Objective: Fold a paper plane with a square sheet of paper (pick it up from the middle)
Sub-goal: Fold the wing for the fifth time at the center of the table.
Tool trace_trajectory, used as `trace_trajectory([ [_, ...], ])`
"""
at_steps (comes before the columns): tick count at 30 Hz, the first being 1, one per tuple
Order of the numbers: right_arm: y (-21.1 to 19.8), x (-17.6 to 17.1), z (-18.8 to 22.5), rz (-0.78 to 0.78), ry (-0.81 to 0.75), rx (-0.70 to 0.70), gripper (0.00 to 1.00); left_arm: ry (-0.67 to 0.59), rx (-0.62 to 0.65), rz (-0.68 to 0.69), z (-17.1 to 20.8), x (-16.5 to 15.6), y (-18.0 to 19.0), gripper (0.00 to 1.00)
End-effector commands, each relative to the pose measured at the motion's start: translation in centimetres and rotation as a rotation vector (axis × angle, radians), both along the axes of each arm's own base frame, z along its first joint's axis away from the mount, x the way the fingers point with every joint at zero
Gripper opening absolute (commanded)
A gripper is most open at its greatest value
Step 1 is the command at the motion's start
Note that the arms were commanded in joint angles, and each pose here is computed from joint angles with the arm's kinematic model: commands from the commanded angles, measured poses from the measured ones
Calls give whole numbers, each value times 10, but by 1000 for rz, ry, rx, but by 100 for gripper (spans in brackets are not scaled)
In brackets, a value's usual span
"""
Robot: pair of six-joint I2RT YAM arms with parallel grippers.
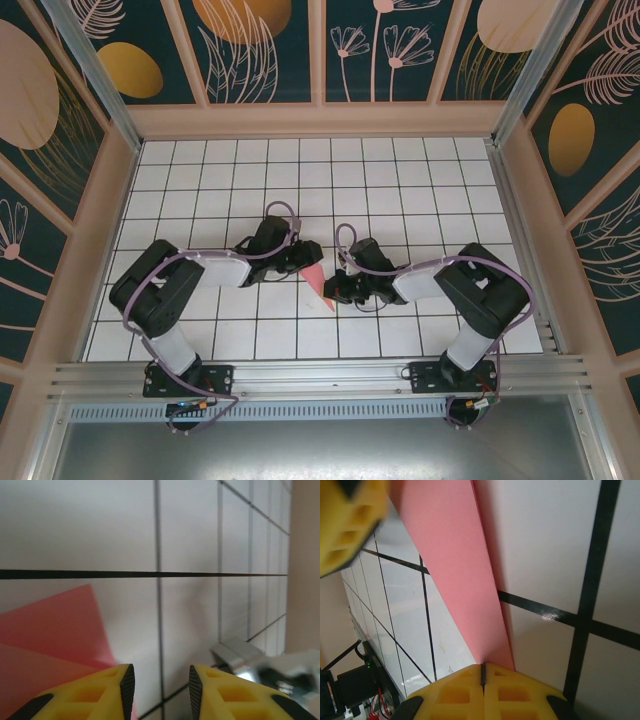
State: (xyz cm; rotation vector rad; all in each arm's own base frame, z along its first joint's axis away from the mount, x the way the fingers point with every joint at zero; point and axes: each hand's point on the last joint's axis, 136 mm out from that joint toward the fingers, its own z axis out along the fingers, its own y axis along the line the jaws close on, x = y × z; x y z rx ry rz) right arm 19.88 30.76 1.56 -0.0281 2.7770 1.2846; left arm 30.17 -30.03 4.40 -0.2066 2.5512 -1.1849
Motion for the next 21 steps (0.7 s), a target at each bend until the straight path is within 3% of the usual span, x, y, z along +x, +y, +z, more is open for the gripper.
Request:
trace_trajectory([
  [1, -22, -17, -28, -15, 69, -156, 0, 47, 41, 37, -24, -2, 9, 35],
  [6, -1, -1, 16, 2, -27, -44, 0, 87, 142, 67, -52, -12, 29, 35],
  [10, 18, 10, 42, 44, -80, 30, 0, 99, 152, 66, -61, -18, 33, 35],
  [14, 29, 15, 34, 48, -50, 50, 0, 108, 155, 55, -65, -21, 33, 35],
  [21, 22, 7, -12, 49, 44, -51, 0, 107, 166, 65, -65, -21, 36, 35],
])
